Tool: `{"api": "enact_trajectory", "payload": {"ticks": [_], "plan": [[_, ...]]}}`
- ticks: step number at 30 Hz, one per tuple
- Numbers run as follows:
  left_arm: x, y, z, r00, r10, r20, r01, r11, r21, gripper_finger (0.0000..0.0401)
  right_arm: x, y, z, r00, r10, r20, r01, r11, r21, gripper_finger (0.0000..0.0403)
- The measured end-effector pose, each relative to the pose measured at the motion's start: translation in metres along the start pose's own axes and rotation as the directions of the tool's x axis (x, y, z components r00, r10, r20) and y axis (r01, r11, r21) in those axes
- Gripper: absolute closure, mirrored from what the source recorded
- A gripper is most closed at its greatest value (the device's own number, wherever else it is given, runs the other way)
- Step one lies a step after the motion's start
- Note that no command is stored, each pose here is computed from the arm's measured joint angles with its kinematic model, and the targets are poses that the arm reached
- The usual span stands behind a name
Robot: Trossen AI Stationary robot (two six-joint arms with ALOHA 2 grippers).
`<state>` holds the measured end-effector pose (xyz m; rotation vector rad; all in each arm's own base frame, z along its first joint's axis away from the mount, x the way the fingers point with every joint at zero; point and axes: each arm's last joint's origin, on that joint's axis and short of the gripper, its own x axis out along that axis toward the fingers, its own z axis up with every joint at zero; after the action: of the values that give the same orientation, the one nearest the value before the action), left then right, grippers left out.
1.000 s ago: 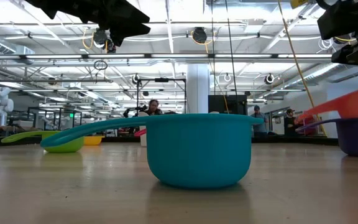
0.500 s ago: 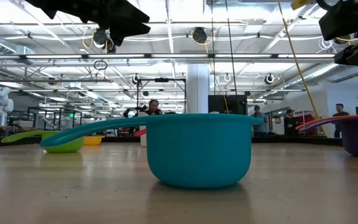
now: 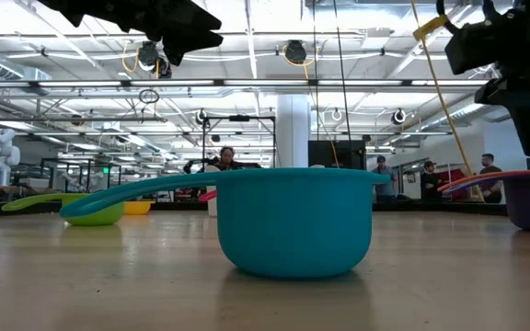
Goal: Nest measuring cups in basket
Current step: Stack the orange measuring cup on top of the violet measuring cup
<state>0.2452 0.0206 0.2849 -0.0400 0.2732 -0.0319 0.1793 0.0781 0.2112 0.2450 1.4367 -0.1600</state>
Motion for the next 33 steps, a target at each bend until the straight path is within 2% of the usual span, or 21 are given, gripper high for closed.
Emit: {"api": "enact_trajectory", "payload": {"ticks": [7, 18, 25, 33], "plan": [[0.0, 0.0, 0.0, 1.0, 0.0, -0.001, 0.0, 1.0, 0.0, 0.0229, 0.008, -0.003, 0.005, 0.998, -0.041, -0.043, 0.04, 0.999, -0.017, 0.0312], [0.0, 0.0, 0.0, 1.0, 0.001, -0.001, -0.001, 1.0, 0.0, 0.0229, 0.046, -0.007, 0.004, 0.989, -0.097, -0.109, 0.091, 0.994, -0.064, 0.0345], [0.0, 0.0, 0.0, 1.0, 0.001, -0.002, -0.001, 1.0, 0.0, 0.0229, 0.049, -0.01, 0.026, 1.0, -0.015, 0.024, 0.016, 0.996, -0.082, 0.0348], [0.0, 0.0, 0.0, 1.0, 0.0, -0.004, 0.0, 1.0, 0.004, 0.0229, 0.047, -0.023, 0.053, 0.979, 0.052, 0.197, -0.033, 0.995, -0.098, 0.0348]]}}
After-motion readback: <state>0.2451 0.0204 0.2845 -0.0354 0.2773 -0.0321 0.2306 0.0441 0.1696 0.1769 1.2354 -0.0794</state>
